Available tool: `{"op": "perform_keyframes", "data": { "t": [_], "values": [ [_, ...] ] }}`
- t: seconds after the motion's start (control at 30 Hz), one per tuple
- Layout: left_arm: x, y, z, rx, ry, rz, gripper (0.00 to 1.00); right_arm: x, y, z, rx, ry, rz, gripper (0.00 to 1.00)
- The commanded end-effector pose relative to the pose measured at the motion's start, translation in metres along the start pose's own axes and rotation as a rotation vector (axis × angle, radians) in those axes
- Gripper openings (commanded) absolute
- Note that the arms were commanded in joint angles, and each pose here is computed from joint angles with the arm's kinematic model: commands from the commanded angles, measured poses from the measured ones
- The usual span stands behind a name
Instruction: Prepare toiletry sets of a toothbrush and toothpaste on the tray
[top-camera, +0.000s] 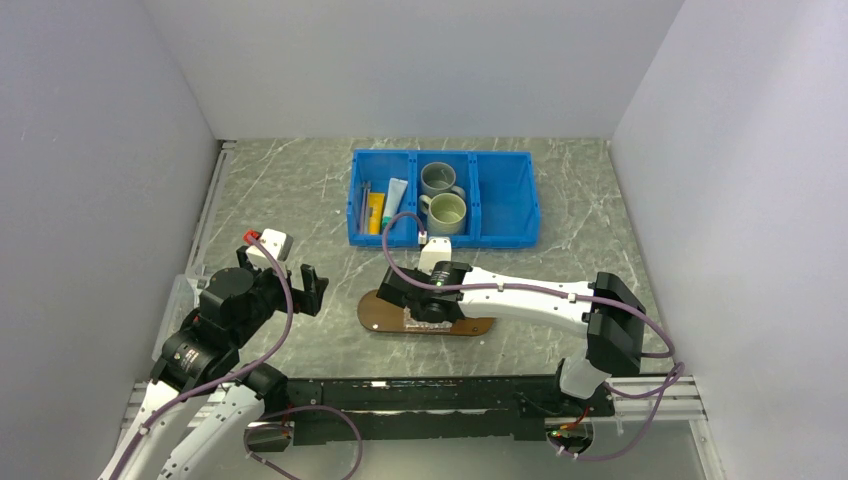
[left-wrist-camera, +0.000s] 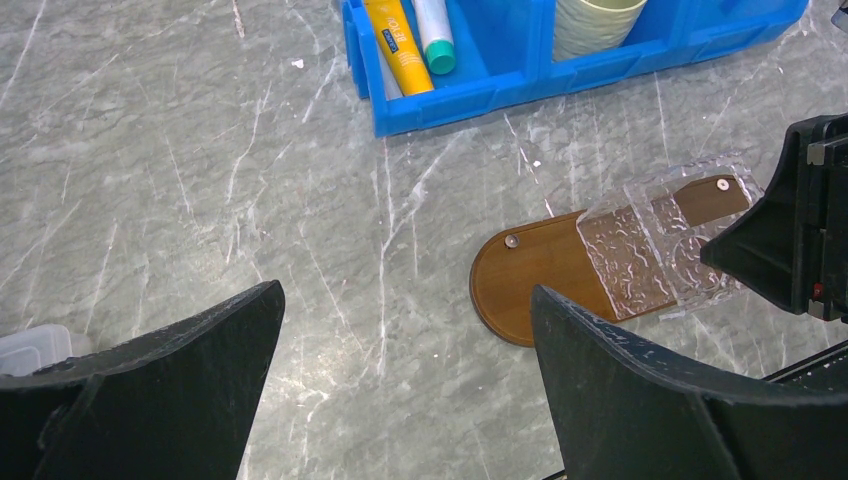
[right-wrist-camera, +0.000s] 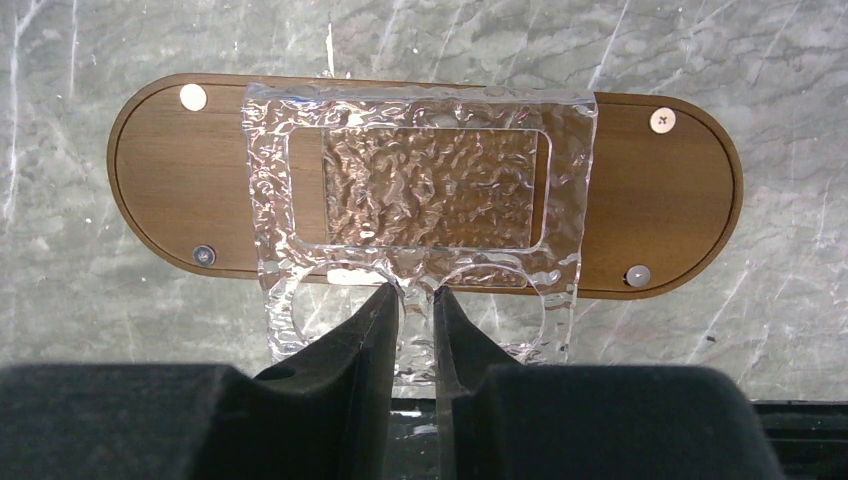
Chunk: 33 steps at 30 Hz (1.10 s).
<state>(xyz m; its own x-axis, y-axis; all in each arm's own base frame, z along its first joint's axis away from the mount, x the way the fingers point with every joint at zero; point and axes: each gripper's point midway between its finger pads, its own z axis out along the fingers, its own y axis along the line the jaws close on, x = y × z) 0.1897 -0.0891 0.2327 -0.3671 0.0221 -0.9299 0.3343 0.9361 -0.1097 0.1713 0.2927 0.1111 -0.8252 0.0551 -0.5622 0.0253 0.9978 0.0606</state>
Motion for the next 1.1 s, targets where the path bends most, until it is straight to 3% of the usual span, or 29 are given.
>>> {"op": "perform_keyframes", "data": {
  "t": [0.0, 0.8, 1.07],
  "values": [
    [-0.007, -0.003, 0.000, 0.011, -0.030, -0.010, 0.99, -0.006, 0.001, -0.006, -0.008, -0.020, 0.019, 0.22],
    [-0.006, -0.001, 0.001, 0.000, -0.024, -0.009, 0.99, -0.038, 0.006, -0.043, -0.077, -0.081, 0.001, 0.33],
    [-0.004, 0.000, 0.003, -0.008, -0.011, -0.008, 0.99, -0.075, 0.005, -0.056, -0.124, -0.141, -0.116, 0.34]
  ]
}}
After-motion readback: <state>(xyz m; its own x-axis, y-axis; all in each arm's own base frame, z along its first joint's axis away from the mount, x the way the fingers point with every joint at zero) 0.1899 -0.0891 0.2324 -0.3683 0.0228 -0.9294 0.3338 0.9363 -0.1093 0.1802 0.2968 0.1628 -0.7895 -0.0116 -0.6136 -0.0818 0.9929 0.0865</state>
